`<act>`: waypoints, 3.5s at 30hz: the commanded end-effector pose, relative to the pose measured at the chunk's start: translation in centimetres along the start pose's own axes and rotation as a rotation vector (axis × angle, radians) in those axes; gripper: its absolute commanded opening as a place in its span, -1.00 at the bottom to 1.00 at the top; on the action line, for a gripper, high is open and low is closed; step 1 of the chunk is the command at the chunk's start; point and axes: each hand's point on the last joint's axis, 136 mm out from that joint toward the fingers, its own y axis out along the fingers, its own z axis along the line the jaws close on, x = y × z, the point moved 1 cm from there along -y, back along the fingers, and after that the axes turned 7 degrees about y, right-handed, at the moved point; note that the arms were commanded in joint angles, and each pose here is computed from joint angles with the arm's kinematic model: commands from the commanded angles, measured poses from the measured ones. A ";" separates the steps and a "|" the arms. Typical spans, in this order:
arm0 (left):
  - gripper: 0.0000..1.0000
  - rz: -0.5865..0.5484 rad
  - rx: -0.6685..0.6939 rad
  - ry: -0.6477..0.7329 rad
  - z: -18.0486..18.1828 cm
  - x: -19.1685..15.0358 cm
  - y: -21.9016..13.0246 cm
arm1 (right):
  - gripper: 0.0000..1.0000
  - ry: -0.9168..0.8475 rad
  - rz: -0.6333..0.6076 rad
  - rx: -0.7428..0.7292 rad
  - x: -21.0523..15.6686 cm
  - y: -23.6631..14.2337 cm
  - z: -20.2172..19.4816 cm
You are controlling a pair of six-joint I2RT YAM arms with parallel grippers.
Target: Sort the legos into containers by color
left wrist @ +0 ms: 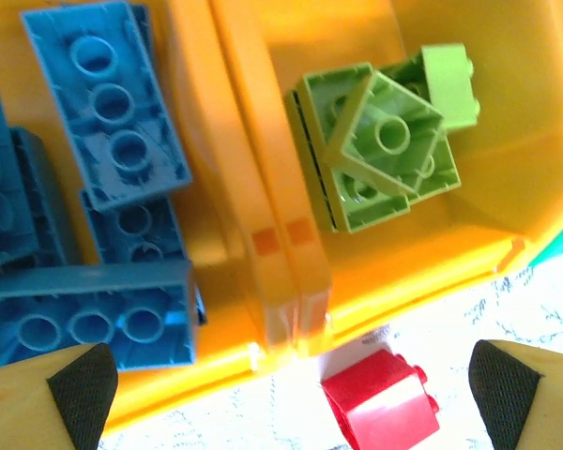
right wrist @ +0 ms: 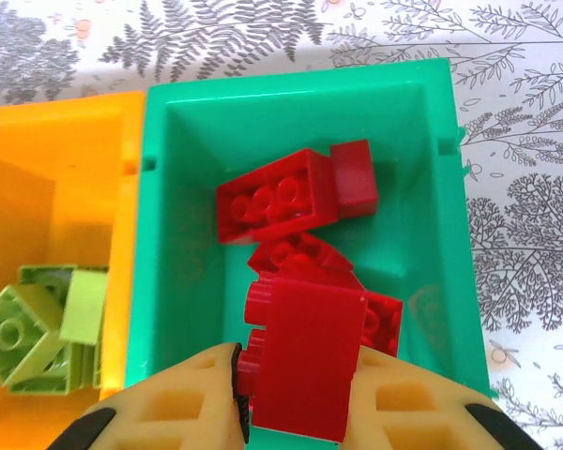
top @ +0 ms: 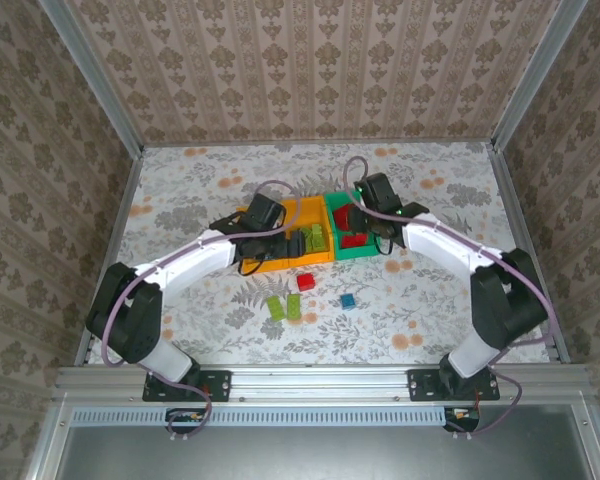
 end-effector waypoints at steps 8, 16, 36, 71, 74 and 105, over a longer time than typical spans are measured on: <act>1.00 0.138 0.039 0.046 -2.4 -4.7 2.1 | -0.02 0.049 0.083 -0.042 -0.4 1.6 -0.6; 1.00 0.191 0.049 0.054 -3.7 -5.6 3.3 | 0.32 0.060 0.028 -0.009 0.2 -0.7 -0.3; 0.67 0.260 0.074 0.045 -4.7 -6.8 5.6 | 0.42 0.067 -0.065 -0.024 0.2 -3.6 -1.7; -0.23 0.172 -0.039 0.135 -10.1 -1.6 4.9 | 0.48 0.158 -0.123 -0.106 -1.2 -6.0 -7.7; -0.22 0.135 -0.059 0.155 -11.2 0.2 4.1 | 0.48 0.165 -0.119 -0.110 -1.9 -6.1 -8.2; -0.10 0.034 -0.199 0.097 -13.2 9.5 6.8 | 0.43 0.245 -0.005 -0.051 -11.9 -7.3 -10.0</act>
